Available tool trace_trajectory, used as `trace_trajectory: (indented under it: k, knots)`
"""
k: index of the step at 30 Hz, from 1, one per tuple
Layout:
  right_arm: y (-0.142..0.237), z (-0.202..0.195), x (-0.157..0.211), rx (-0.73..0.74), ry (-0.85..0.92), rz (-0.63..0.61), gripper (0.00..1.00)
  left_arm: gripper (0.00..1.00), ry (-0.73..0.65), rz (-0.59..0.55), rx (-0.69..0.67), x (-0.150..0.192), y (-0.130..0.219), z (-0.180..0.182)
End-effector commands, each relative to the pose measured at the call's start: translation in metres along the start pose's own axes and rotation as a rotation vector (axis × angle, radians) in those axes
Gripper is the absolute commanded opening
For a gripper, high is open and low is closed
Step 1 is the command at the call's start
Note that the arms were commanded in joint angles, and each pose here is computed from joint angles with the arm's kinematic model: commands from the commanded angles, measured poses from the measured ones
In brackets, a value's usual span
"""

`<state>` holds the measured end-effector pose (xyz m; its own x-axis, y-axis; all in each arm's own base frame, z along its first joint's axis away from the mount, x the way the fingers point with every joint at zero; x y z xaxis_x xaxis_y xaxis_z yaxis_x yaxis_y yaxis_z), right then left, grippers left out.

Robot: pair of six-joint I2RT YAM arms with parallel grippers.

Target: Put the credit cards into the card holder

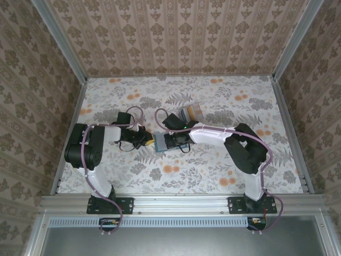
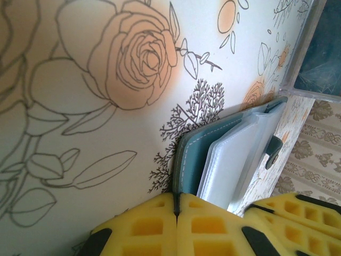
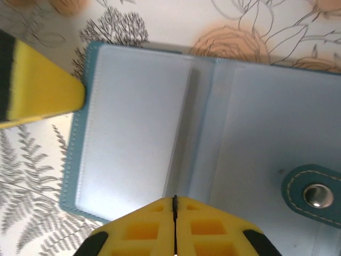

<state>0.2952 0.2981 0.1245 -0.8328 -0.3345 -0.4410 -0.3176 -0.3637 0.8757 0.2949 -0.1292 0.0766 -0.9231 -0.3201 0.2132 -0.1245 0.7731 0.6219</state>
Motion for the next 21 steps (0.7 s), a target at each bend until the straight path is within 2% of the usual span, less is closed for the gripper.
trace_trajectory:
  k: [1,4,8,11,15,21]
  knots:
    - [0.018,-0.006,-0.009,-0.047,-0.032,-0.054,0.09,0.03,0.063,0.032,-0.05,0.008,-0.003,0.015]
    - [0.032,-0.021,-0.013,-0.053,-0.071,-0.103,0.17,0.03,0.061,0.031,-0.052,0.008,-0.002,0.015]
    - [0.063,-0.063,-0.026,0.008,-0.09,-0.163,0.31,0.07,0.054,0.027,-0.051,0.008,-0.002,0.014]
    - [0.079,-0.091,-0.039,0.022,-0.109,-0.203,0.35,0.12,0.055,0.027,-0.054,0.007,-0.002,0.014]
    - [0.086,-0.112,-0.06,0.081,-0.085,-0.17,0.5,0.22,0.037,0.026,-0.043,0.005,-0.002,0.009]
    - [0.077,-0.141,-0.078,0.118,-0.104,-0.109,0.56,0.32,0.01,0.008,-0.054,0.006,0.003,0.008]
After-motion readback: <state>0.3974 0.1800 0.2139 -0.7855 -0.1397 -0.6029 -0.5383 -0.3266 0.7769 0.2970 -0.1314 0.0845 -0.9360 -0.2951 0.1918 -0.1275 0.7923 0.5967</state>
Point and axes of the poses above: each hand's point on the last joint's axis, 136 mm out from that joint toward the fingers, its own y axis back along the fingers, its own z axis along the line the jaws close on, x = y × z, the point moved 9 cm from there along y, back along the fingers, and after that the axes turned 9 degrees about y, right-handed, at the moved point
